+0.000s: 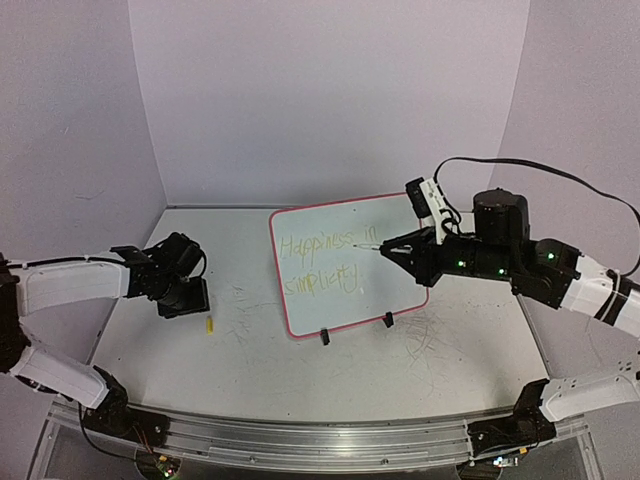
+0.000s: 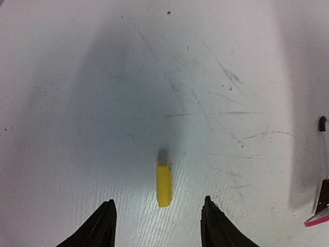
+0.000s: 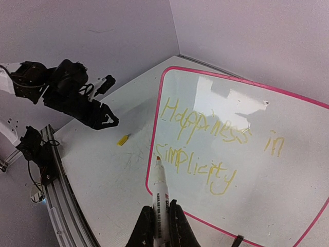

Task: Write a sentence on the whiteboard
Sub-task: Pick up the pen cap from the center of the board.

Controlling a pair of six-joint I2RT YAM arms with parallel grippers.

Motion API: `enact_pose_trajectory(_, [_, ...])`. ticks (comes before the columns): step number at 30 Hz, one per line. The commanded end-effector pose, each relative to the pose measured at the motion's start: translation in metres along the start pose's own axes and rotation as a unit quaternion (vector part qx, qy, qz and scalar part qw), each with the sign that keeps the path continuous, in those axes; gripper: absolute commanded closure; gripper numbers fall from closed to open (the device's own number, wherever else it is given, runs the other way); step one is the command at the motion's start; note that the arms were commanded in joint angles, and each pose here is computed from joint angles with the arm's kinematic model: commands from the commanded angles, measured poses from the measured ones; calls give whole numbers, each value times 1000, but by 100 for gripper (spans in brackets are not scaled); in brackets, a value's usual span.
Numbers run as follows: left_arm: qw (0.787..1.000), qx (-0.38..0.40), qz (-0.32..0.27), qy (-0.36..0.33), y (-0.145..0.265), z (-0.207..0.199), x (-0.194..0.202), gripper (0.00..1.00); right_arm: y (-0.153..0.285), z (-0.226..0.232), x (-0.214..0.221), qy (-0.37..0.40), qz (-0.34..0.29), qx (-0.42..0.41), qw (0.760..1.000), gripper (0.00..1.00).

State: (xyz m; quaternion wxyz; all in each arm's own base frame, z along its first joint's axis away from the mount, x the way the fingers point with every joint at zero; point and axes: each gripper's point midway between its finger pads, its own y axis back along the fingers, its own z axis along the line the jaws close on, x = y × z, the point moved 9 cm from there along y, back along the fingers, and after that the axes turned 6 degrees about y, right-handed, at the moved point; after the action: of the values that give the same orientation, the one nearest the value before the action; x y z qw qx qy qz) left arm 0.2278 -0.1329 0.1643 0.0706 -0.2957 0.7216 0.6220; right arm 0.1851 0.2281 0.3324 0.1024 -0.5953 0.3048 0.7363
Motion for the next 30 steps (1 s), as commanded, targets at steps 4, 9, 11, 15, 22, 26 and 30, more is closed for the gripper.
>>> enact_pose_trajectory(4, [995,22,90,-37,-45,-21,9,46,8,-2,8,-3,-13,11,1000,100])
enact_pose_trajectory(9, [994,-25,89,-49,-65,-14,15,51,7,-2,11,-5,-15,9,1000,100])
enact_pose_trajectory(11, [993,-32,96,-53,-73,-15,16,54,5,-2,12,-3,-11,8,1000,100])
enact_pose_trajectory(15, [992,-43,101,-61,-81,-16,17,61,5,-3,13,-2,-10,10,1000,100])
enact_pose_trajectory(22, [989,-57,114,-75,-82,-9,26,85,5,-3,18,-4,-11,13,1000,100])
enact_pose_trajectory(26, [990,-47,109,-77,-75,-10,27,94,1,-4,17,-3,-8,13,1000,100])
enact_pose_trajectory(30, [994,-23,85,-69,-50,-13,20,98,-1,-4,15,-1,-8,15,1000,100])
